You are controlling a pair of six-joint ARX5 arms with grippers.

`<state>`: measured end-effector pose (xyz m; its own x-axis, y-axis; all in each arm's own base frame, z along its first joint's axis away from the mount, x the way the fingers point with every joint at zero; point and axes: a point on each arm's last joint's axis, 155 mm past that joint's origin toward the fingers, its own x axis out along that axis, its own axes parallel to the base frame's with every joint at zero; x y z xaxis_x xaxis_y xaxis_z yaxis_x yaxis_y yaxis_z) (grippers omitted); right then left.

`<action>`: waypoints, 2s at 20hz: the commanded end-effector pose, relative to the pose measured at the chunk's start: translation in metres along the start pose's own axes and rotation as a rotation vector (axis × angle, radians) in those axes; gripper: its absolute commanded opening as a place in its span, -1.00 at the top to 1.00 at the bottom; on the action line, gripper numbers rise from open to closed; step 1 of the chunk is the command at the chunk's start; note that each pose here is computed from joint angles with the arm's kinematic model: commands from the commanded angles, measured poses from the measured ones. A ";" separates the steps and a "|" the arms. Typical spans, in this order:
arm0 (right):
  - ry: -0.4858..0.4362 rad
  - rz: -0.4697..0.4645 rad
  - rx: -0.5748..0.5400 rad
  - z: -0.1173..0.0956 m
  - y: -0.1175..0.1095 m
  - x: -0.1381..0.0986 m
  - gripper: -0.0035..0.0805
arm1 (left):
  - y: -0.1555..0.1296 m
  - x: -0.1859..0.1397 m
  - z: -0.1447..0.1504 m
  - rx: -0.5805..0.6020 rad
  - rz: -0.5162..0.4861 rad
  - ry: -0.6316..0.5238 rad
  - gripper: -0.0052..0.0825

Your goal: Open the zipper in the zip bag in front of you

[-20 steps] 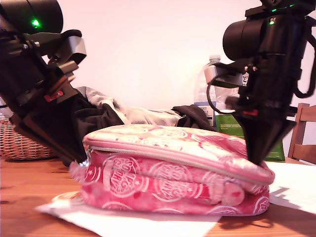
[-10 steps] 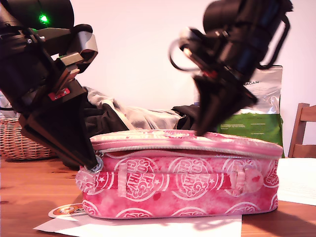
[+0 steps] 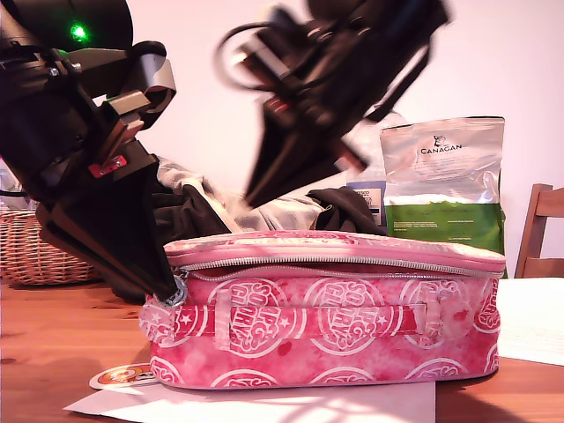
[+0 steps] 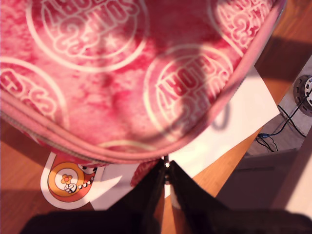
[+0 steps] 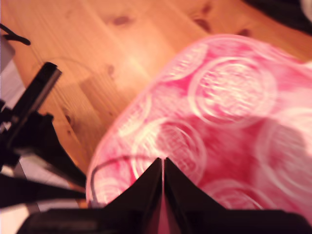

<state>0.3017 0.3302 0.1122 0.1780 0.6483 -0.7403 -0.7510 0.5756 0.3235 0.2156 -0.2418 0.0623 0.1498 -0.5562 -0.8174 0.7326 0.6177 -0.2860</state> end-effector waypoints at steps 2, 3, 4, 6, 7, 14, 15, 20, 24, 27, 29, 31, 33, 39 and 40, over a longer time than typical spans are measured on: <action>0.032 0.015 0.020 -0.010 -0.002 0.026 0.95 | -0.004 0.000 0.002 0.010 -0.015 -0.014 0.93; 0.038 0.019 0.018 -0.012 -0.001 0.029 0.95 | -0.004 0.000 0.001 0.009 -0.015 -0.011 0.93; 0.049 0.018 0.023 -0.015 -0.003 0.032 0.95 | -0.004 0.000 0.000 0.008 -0.015 -0.009 0.93; 0.092 0.017 0.021 -0.026 -0.005 0.036 0.95 | -0.004 0.000 0.000 0.007 -0.014 -0.010 0.93; 0.119 0.016 0.023 -0.034 -0.006 0.038 0.95 | -0.004 0.000 0.000 0.006 -0.012 -0.007 0.93; 0.195 0.012 -0.018 -0.055 -0.011 0.043 0.95 | 0.018 -0.003 -0.016 -0.022 0.087 0.052 0.93; 0.201 0.009 -0.023 -0.056 -0.011 0.043 0.95 | 0.023 -0.004 -0.018 -0.030 0.107 0.060 0.93; 0.223 0.007 -0.034 -0.064 -0.013 0.043 0.95 | 0.045 -0.012 -0.018 -0.051 0.200 0.054 0.93; 0.264 0.001 -0.040 -0.078 -0.017 0.048 0.95 | 0.048 -0.022 -0.006 -0.028 0.232 0.009 0.93; 0.336 0.016 -0.021 -0.100 -0.018 0.058 0.95 | 0.056 -0.028 -0.001 -0.016 0.282 -0.006 0.93; 0.355 0.036 -0.047 -0.106 -0.012 0.062 0.95 | 0.062 -0.030 0.000 -0.012 0.313 -0.010 0.93; 0.357 0.062 -0.058 -0.106 -0.003 0.063 0.95 | 0.068 -0.032 0.007 -0.003 0.344 -0.039 0.93; 0.375 0.073 -0.082 -0.111 0.003 0.064 0.95 | 0.077 -0.036 0.014 0.014 0.391 -0.063 0.93; 0.391 0.110 -0.103 -0.116 0.019 0.065 0.95 | 0.087 -0.031 0.036 0.023 0.404 -0.141 0.93; 0.397 0.113 -0.105 -0.117 0.020 0.065 0.95 | 0.089 -0.029 0.038 0.024 0.406 -0.147 0.93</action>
<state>0.2608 0.3458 0.0571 -0.0158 0.5673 -0.8233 -0.8513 0.4243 0.3087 0.2890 -0.1924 0.0769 0.4907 -0.3493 -0.7982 0.6256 0.7789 0.0437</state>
